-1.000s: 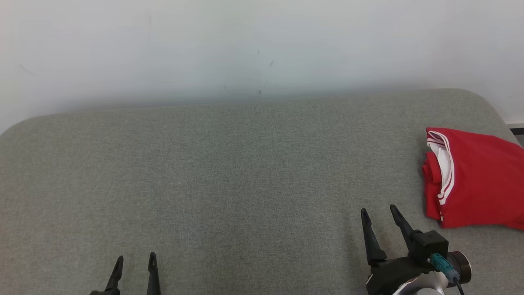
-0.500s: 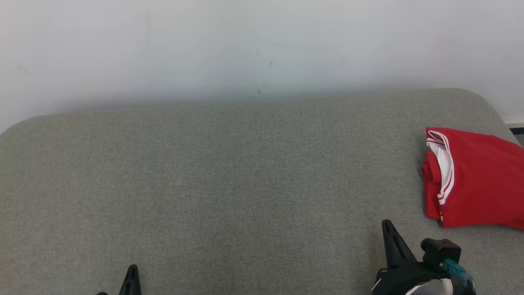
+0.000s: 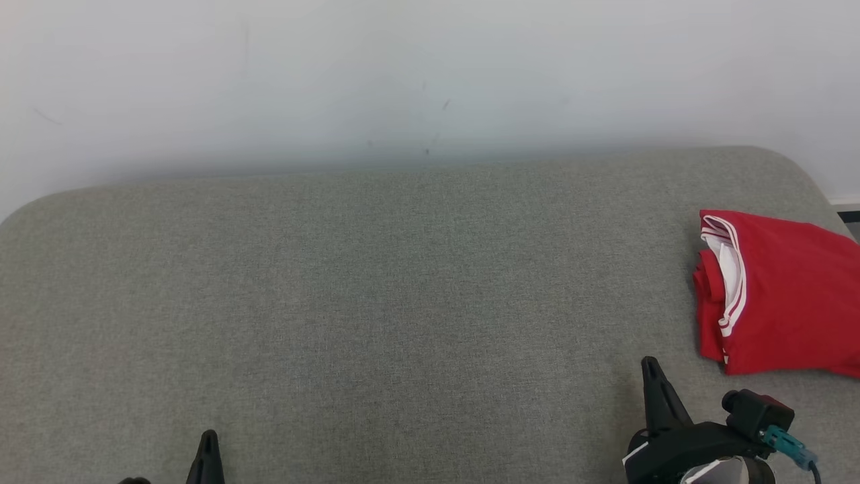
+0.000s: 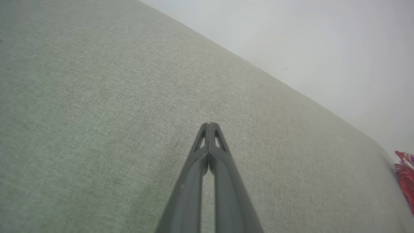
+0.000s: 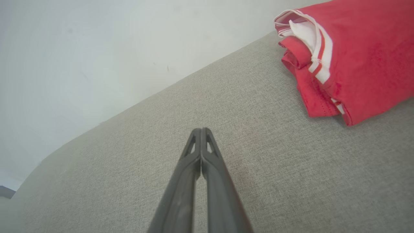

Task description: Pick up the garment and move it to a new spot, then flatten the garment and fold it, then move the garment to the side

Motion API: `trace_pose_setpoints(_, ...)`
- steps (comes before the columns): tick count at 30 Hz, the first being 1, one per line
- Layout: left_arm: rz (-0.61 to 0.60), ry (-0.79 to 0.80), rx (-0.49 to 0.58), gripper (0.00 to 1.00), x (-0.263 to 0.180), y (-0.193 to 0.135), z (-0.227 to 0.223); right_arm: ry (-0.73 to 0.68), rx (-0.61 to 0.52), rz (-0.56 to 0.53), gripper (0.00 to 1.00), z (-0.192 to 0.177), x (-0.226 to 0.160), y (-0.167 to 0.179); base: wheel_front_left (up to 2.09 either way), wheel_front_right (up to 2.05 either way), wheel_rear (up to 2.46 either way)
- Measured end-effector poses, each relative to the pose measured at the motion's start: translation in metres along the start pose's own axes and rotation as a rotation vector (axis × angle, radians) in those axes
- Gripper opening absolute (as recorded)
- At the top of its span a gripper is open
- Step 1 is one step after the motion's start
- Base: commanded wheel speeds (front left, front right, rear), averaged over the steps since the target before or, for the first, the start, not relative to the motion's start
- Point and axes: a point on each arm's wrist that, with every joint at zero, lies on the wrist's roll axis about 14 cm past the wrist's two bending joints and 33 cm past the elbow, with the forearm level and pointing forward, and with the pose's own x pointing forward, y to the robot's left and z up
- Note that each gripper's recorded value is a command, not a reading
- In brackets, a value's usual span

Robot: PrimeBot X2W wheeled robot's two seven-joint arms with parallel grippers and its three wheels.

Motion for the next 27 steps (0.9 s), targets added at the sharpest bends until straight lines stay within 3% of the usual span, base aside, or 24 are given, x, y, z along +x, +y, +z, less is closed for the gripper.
trace_pose_setpoints(27, -0.005, -0.010, -0.394, 0.00, 0.009, -0.004, 0.018, -0.035, 0.423, -0.017, 0.00, 0.019, 0.003, -0.002, 0.00, 0.00, 0.00)
